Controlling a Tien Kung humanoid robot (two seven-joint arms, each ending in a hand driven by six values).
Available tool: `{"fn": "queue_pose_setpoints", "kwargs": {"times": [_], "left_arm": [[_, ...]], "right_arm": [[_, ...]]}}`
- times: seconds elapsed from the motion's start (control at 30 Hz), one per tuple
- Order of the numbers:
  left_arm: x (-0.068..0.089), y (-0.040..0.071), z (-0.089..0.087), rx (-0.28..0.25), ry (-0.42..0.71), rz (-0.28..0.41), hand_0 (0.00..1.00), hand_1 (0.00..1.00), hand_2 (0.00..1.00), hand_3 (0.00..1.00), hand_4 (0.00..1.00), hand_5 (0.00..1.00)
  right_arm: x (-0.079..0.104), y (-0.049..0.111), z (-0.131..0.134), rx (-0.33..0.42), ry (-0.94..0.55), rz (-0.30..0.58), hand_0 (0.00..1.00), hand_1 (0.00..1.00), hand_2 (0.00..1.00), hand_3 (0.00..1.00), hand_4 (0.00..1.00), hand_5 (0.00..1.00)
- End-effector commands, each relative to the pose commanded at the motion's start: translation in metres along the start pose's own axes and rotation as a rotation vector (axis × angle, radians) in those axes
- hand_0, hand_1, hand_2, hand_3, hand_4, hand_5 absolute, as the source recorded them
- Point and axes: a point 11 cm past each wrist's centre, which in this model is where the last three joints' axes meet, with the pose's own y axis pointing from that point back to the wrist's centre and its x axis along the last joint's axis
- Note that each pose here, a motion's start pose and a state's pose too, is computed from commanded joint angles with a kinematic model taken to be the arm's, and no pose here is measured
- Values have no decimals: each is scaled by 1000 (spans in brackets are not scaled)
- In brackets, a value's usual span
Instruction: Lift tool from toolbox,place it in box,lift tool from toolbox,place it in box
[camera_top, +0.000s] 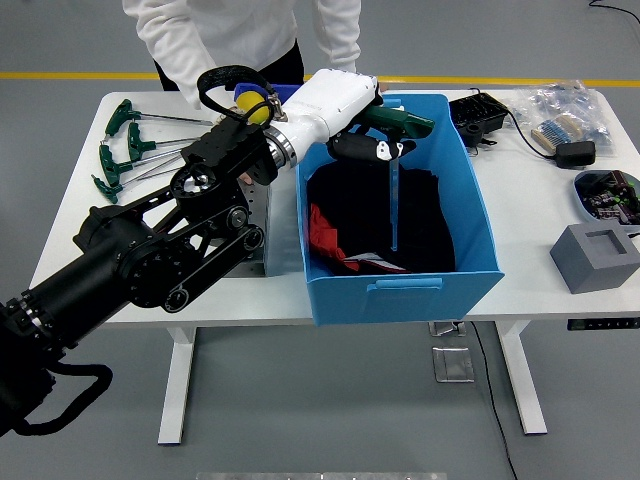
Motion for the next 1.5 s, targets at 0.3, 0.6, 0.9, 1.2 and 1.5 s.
{"fn": "queue_pose_setpoints", "kwargs": {"times": [0.3, 0.6, 0.9, 1.2, 1.5], "left_arm": [[-12, -12, 0, -45, -1, -68, 178, 43, 78, 168, 672, 456], [-24, -18, -19, -30, -40, -168, 240, 182, 221, 364, 701, 419], [2, -29, -40, 15, -81, -120, 252, 274, 309, 493, 698, 420], [21, -33, -41, 20, -117, -65, 333, 448, 539, 593, 762, 489], [14, -30, -19, -46, -122, -53, 339, 469, 559, 598, 760, 478]], "right_arm": [[4, 0, -3, 4, 25, 5, 630, 624, 684, 534, 787, 573], [7, 0, -6, 5, 45, 10, 629, 623, 684, 534, 786, 574], [13, 0, -12, 15, 74, 21, 632, 624, 684, 534, 787, 572], [16, 0, -13, 16, 76, 27, 632, 621, 683, 533, 788, 571], [13, -1, -8, 8, 71, 20, 632, 622, 682, 533, 788, 571]]}}
